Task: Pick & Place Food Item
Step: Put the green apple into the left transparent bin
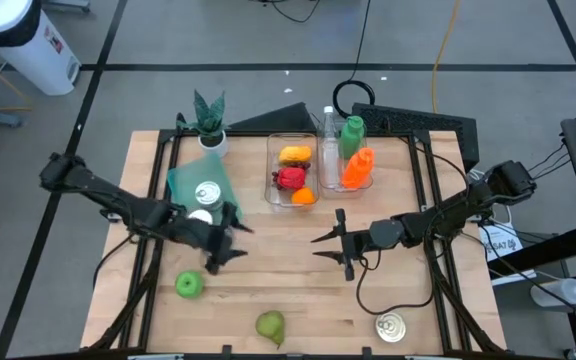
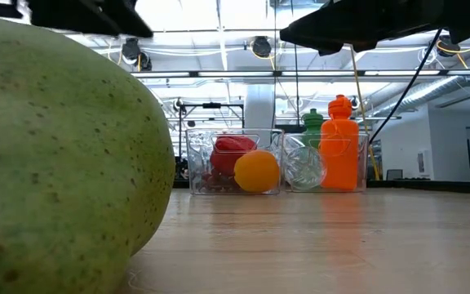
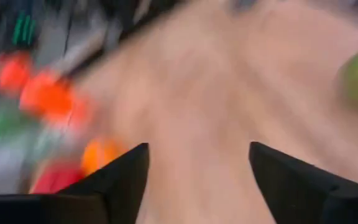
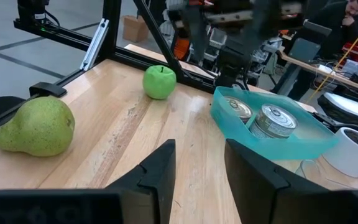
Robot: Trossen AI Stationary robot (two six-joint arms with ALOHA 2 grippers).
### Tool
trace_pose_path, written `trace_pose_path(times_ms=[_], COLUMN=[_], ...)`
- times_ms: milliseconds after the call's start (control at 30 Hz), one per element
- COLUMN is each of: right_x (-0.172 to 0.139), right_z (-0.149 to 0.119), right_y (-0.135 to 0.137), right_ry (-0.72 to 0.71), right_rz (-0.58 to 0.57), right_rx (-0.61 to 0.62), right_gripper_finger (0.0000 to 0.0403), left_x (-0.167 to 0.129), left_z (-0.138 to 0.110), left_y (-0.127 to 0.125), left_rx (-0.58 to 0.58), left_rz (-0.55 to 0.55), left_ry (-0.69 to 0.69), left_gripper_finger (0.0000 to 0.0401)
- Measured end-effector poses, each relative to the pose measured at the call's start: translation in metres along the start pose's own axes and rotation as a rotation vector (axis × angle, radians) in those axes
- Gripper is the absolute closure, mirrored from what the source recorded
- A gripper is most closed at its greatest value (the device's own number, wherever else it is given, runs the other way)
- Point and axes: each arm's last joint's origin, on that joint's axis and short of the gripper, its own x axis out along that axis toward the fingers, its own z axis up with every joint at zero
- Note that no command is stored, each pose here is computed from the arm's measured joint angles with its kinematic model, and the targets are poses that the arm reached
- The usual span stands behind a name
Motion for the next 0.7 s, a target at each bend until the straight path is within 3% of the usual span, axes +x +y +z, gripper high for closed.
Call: trace_pose_path(times_ms=[67,200,367,500,700], right_x=[0.0,0.0,0.0,0.0,-0.003], right_z=[0.0,0.0,0.0,0.0,0.004], right_y=[0.0,0.0,0.0,0.0,0.004], right_ry=[0.0,0.0,0.0,0.0,-0.017], right_rz=[0.0,0.0,0.0,0.0,0.016], right_rx=[0.0,0.0,0.0,0.0,0.0], right_gripper_finger=[0.0277,0.0277,0.0277,0.0277,0.0277], left_x=[-0.002,-0.006,-0.019,-0.026,-0.026], left_z=[-0.01,-0.048,-0.092,-0.118,-0.139], left_y=[0.0,0.0,0.008,0.015,0.021], left_rx=[0.041,0.053,-0.145,-0.336,-0.444], left_rz=[-0.039,0.01,0.167,0.24,0.243], left_ry=[-0.169,-0.402,-0.556,-0.579,-0.508], left_gripper_finger=[0.015,0.0231,0.0337,0.0343,0.0352])
